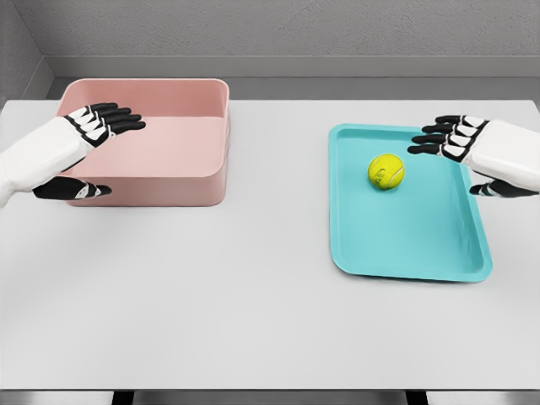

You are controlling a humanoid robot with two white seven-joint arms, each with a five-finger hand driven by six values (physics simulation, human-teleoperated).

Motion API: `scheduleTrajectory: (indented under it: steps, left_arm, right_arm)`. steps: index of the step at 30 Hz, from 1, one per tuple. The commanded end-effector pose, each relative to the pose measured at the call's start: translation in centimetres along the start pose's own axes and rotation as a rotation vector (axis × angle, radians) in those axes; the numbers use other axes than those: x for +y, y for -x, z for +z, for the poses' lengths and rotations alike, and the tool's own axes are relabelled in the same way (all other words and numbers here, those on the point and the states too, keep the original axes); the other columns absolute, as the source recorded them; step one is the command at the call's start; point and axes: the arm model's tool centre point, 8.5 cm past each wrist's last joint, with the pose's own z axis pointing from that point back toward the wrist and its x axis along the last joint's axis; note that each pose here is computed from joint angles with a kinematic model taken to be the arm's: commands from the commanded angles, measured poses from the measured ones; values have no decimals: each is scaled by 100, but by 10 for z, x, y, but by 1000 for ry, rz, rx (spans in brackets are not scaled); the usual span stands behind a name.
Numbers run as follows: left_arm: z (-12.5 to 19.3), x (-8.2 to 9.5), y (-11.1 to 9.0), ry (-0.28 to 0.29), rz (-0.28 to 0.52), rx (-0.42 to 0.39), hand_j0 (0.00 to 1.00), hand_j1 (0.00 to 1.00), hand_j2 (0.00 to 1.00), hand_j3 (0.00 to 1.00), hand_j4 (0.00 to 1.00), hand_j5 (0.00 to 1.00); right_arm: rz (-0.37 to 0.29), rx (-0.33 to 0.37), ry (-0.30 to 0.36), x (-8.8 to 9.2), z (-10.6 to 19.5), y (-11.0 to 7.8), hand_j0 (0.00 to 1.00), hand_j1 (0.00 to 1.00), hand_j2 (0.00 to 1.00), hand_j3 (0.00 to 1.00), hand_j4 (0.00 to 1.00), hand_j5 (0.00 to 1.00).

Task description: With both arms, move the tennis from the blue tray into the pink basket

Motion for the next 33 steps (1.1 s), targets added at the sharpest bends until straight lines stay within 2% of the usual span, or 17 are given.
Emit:
scheduleTrajectory:
  steps: [1,5,7,9,11,12,14,16,19,24,28,31,33]
  left_arm:
    - [1,1,0,1,1,0,100,100,100,100,100,100]
    - [0,1,1,-1,-1,2,100,100,100,100,100,100]
    - [-2,-4,0,16,-25,2,100,100,100,100,100,100]
    - [-3,-11,-2,40,-29,-6,100,100,100,100,100,100]
    - [-3,-12,-3,43,-30,-6,100,100,100,100,100,100]
    - [-4,-17,-4,59,-30,-10,100,100,100,100,100,100]
    - [-2,-25,-5,96,-26,-13,100,100,100,100,100,100]
    - [1,-24,-4,120,-36,-8,100,100,100,100,100,100]
    - [9,-19,0,160,-59,3,100,100,100,100,100,100]
    - [16,-11,2,197,-90,9,100,100,100,100,100,100]
    - [22,-13,2,233,-93,14,100,100,100,100,100,100]
    - [29,-18,-5,306,-97,0,100,100,100,100,100,100]
    - [32,-19,-6,323,-100,-1,100,100,100,100,100,100]
  right_arm:
    - [-3,1,2,-1,1,0,100,100,100,100,100,100]
    - [-31,-26,24,7,-13,-5,100,100,100,100,100,100]
    - [-39,-28,27,10,-19,-4,100,100,100,100,100,100]
    - [-31,-44,-36,12,-28,-5,100,100,100,100,100,100]
    - [-36,-28,-99,17,-36,4,100,100,100,100,100,100]
    - [-50,-22,-81,19,-45,10,100,100,100,100,100,100]
    - [-43,-31,-63,17,-62,7,100,100,100,100,100,100]
    - [-56,-17,-153,22,-76,17,100,100,100,100,100,100]
    - [-84,1,-186,29,-93,28,100,100,100,100,100,100]
    - [-128,37,-197,44,-97,41,100,100,100,100,100,100]
    - [-132,39,-177,39,-108,44,100,100,100,100,100,100]
    - [-152,51,-187,49,-116,48,100,100,100,100,100,100]
    - [-150,52,-203,48,-117,49,100,100,100,100,100,100]
